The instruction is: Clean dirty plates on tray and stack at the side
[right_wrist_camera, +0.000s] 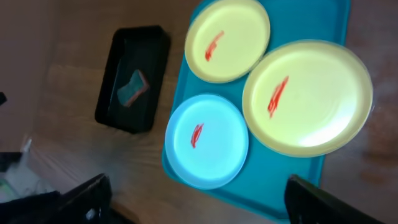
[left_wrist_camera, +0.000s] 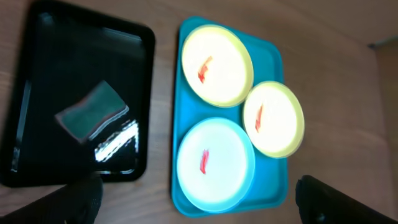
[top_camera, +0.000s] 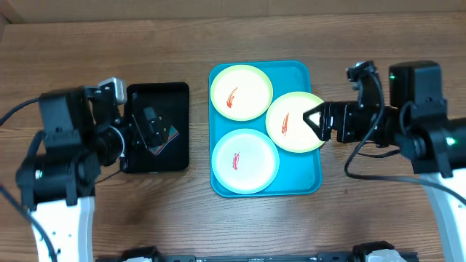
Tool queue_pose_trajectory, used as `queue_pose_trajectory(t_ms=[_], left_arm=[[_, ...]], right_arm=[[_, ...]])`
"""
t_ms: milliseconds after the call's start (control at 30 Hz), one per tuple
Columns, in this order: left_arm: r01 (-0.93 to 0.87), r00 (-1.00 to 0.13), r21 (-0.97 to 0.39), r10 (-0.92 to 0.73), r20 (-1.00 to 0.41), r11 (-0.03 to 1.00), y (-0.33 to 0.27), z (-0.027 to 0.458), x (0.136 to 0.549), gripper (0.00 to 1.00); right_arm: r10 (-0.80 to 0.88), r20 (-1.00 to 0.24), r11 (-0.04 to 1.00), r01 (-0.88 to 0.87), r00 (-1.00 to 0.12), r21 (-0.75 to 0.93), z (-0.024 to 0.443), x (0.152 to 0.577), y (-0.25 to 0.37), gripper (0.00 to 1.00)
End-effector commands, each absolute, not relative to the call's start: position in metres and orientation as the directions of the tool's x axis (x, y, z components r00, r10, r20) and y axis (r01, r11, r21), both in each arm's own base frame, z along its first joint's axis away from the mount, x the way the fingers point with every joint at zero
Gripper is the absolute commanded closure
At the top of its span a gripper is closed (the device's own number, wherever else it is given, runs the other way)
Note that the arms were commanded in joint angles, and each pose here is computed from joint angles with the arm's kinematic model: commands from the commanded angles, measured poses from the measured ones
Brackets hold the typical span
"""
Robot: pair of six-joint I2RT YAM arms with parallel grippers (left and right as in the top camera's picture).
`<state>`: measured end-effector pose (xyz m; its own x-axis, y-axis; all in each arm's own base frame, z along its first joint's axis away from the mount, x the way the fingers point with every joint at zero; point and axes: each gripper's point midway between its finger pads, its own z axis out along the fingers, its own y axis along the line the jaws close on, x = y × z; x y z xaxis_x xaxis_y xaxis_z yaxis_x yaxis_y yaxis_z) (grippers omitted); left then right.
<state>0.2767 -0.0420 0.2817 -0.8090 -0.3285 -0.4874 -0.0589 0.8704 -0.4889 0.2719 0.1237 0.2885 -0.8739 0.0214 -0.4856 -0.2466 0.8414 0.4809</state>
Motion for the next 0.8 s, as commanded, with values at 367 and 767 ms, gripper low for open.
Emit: queue_pose_trajectory(t_ms=[367, 767], left_arm=[[-0.119, -0.896, -0.469, -0.298, -0.328, 0.875, -0.039, 0.244, 0.281, 0.0], [-0.143, -0.867, -0.377, -0.299, -0.397, 0.915, -0.021, 0.266, 0.285, 0.0]], right_arm=[[0.088, -0.182, 0.926, 0.013, -0.979, 0.377, 0.118, 0.245, 0.133, 0.37], [0.032, -0.243, 0.948, -0.048, -0.97, 0.314, 0.109, 0.244, 0.15, 0.32]])
